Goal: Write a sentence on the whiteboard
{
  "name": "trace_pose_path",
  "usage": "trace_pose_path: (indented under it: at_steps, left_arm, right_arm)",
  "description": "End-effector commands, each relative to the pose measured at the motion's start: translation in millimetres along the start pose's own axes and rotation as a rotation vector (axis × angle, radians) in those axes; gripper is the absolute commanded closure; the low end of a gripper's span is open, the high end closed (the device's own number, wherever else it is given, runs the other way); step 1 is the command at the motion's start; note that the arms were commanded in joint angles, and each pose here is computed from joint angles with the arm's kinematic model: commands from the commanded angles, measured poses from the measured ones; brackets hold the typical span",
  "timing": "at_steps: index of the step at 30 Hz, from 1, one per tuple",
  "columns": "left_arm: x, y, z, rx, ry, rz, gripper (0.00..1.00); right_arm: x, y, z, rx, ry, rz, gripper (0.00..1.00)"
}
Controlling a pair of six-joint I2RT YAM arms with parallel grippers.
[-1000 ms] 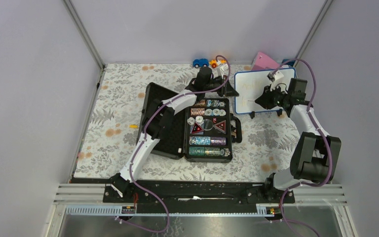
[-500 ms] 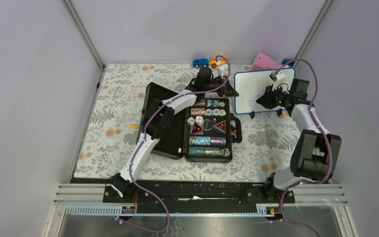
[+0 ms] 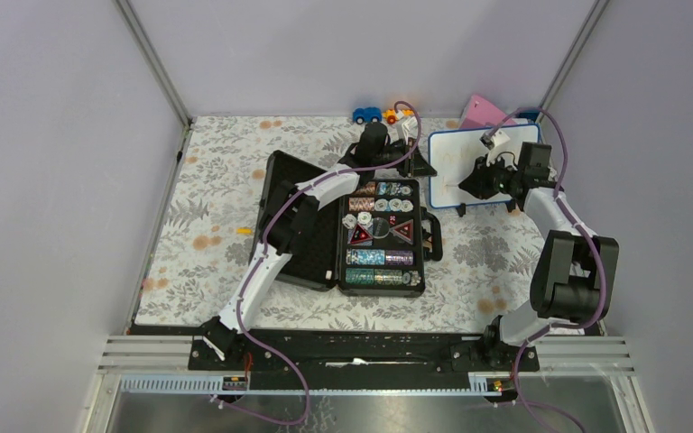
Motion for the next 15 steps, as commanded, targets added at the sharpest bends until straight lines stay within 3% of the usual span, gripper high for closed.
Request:
trace_pose_path:
  at_steps: [1, 15]
  left_arm:
    - [-10.1, 12.0, 31.8, -0.048, -0.037, 0.003, 1.00]
    - [-9.6, 11.6, 31.5, -0.049, -0.035, 0.002, 1.00]
  right_arm:
    - [-6.6, -1.0, 23.0, -0.047, 0.047, -0.027, 1.00]
    - [-15.9, -5.0, 26.8, -0.046, 0.051, -0.058, 1.00]
Point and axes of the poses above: each gripper's point midway between its finger pads, its own y axis back along the fingers, its own x axis along the line the jaws close on, z = x × y, the point moved 3 cm from there along y, back along the fingers, and after that the axes turned 9 degrees about -y, right-handed, at the moved point
